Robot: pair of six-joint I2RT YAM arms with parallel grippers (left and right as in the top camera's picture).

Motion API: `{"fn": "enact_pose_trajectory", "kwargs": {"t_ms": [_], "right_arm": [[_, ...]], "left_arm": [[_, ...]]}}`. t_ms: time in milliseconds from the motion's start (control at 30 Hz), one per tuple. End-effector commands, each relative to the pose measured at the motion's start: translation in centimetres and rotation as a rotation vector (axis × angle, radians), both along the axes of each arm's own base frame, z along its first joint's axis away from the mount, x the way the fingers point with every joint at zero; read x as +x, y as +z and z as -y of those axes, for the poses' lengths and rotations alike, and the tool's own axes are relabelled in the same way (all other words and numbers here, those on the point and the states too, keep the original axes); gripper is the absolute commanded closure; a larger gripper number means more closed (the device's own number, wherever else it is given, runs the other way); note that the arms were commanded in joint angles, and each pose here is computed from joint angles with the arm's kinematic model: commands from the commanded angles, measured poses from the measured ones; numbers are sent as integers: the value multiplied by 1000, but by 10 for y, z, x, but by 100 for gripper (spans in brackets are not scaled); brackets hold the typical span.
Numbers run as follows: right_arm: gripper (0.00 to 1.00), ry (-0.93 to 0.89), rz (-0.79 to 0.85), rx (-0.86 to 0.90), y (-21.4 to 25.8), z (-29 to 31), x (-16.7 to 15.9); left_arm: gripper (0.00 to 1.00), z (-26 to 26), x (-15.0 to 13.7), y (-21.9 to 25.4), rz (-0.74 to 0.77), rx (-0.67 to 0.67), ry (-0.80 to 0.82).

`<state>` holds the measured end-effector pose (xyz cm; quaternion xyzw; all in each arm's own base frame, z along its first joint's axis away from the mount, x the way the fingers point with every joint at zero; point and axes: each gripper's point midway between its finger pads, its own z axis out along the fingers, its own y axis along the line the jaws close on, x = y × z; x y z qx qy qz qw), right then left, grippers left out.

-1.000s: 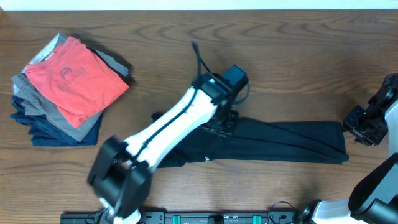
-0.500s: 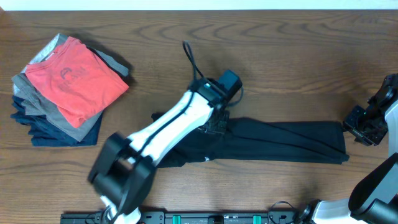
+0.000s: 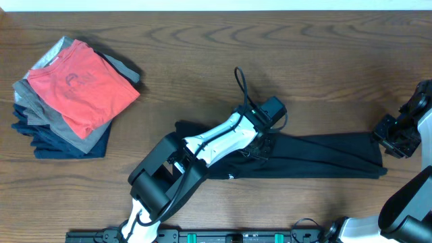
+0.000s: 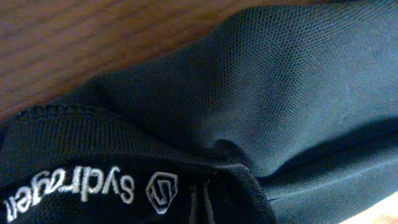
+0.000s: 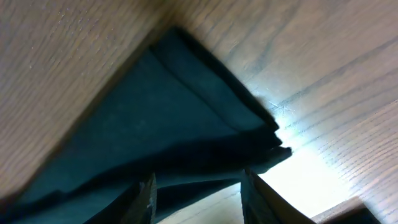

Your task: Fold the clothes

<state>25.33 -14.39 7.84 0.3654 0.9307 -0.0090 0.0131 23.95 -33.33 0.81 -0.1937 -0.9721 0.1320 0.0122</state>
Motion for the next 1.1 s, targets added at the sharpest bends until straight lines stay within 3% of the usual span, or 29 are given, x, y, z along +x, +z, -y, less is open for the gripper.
{"fn": "enact_pose_trajectory", "kwargs": {"t_ms": [0, 167, 467, 767, 1067], "right_arm": [[57, 4, 0, 5, 0, 1, -2], [57, 4, 2, 4, -1, 1, -2], [58, 4, 3, 3, 0, 1, -1], [57, 4, -2, 6, 0, 0, -3], [56, 5, -12, 11, 0, -1, -5]], "left_arm": [[93, -6, 4, -4, -7, 22, 4], [93, -37, 26, 25, 32, 88, 74], [89, -99, 58, 87, 101, 86, 244], [89, -157, 29, 38, -45, 255, 385], [88, -192, 11, -19, -80, 272, 491]]}}
